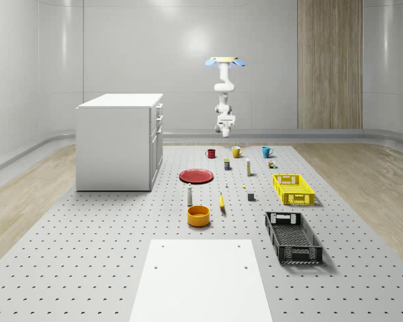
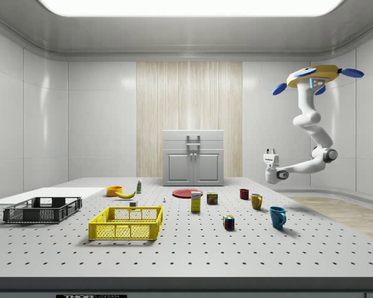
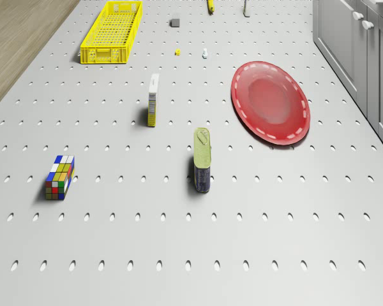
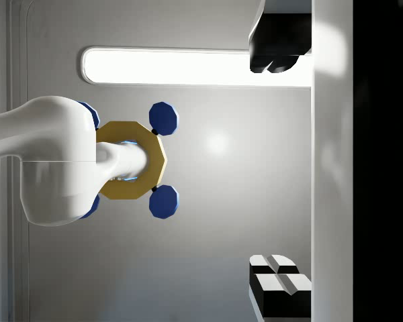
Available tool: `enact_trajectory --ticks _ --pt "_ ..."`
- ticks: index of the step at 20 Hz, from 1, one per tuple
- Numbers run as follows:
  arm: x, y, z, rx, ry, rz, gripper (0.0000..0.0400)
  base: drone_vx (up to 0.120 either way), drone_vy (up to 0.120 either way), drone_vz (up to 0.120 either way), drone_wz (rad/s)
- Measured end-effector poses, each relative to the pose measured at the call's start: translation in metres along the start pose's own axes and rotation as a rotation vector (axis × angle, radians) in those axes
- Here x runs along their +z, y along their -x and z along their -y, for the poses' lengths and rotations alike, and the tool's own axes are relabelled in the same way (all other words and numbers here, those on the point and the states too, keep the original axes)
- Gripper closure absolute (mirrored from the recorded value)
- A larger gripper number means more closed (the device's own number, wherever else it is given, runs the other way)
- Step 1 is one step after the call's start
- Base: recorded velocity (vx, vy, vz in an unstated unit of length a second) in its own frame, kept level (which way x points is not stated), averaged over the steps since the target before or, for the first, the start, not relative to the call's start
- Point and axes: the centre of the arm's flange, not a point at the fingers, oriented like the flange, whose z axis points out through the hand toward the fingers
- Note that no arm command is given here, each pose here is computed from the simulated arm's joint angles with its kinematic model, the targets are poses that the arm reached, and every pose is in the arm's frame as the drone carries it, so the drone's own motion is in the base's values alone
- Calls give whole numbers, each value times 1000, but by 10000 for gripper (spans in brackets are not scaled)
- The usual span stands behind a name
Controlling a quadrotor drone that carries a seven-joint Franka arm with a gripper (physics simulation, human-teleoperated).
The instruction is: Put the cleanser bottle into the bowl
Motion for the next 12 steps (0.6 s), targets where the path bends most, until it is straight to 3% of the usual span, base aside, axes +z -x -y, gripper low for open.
enact_trajectory --ticks 12 --pt "0 4 2 0 23 -35 0 120 -120 0 0"
